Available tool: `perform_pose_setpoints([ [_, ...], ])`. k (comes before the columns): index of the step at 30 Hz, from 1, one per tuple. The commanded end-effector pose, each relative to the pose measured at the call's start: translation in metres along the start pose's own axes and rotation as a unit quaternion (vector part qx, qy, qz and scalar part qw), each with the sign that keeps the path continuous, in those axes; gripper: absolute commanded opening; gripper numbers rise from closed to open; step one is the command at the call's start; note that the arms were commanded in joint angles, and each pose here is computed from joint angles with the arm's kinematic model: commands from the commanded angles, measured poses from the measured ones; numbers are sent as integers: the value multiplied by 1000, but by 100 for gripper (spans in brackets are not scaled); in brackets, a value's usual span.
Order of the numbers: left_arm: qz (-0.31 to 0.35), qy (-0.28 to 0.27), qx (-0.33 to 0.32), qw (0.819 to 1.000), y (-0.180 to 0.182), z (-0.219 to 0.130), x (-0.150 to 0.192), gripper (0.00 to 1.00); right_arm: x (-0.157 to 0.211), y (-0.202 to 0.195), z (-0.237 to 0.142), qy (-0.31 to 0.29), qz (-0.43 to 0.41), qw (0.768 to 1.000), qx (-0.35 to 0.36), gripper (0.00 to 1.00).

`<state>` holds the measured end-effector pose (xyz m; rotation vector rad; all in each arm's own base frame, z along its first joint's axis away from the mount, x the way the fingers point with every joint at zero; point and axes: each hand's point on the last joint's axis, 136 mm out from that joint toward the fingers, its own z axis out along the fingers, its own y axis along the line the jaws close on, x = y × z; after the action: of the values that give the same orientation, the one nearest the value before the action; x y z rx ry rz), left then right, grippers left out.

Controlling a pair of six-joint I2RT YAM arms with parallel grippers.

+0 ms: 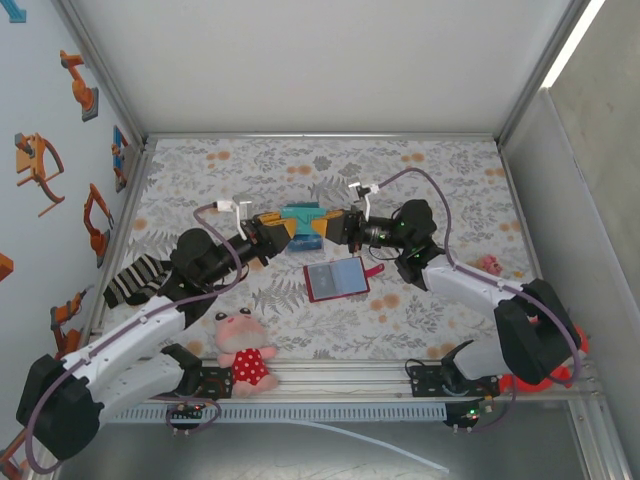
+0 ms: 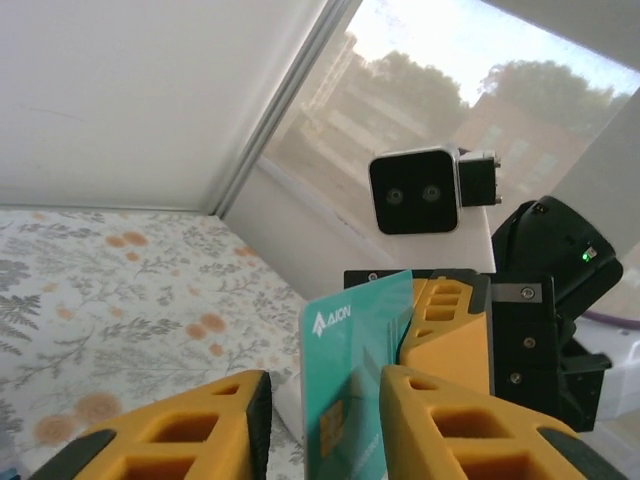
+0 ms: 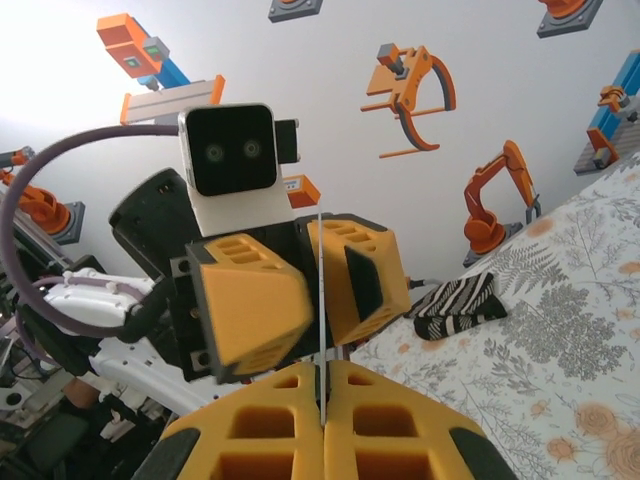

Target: Take the credit cards out of the card holder

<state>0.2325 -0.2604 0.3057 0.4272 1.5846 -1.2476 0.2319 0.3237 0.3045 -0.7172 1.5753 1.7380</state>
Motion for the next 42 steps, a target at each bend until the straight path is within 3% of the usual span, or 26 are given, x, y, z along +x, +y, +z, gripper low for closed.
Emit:
perform_pose_setpoints([
  [1, 75, 27, -23, 997, -11, -10, -17, 45, -9, 15, 0, 8, -41, 999, -9, 0],
  [4, 125, 67, -52, 989, -13, -19, -23, 55, -4, 11, -1, 26, -43, 999, 8, 0],
  [8, 167, 134, -54, 975, -20, -23, -23, 60, 5, 4, -6, 60, -52, 995, 53, 0],
  [12, 178, 196, -36, 964, -24, -18, -16, 59, 11, 8, -12, 89, -64, 991, 76, 0],
  [19, 183, 286, 51, 939, -39, 0, 3, 56, 19, 18, -18, 123, -68, 987, 76, 0],
  [28, 160, 346, 129, 915, -43, 15, 25, 50, 24, 24, -20, 146, -74, 984, 71, 0],
  [33, 156, 365, 126, 909, -34, 17, 35, 50, 24, 22, -18, 150, -74, 984, 67, 0],
  [37, 147, 376, 121, 907, -27, 21, 40, 38, 23, 22, -16, 153, -74, 983, 64, 0],
  [42, 146, 378, 119, 906, -21, 23, 42, 7, 23, 18, -17, 153, -76, 983, 71, 0],
])
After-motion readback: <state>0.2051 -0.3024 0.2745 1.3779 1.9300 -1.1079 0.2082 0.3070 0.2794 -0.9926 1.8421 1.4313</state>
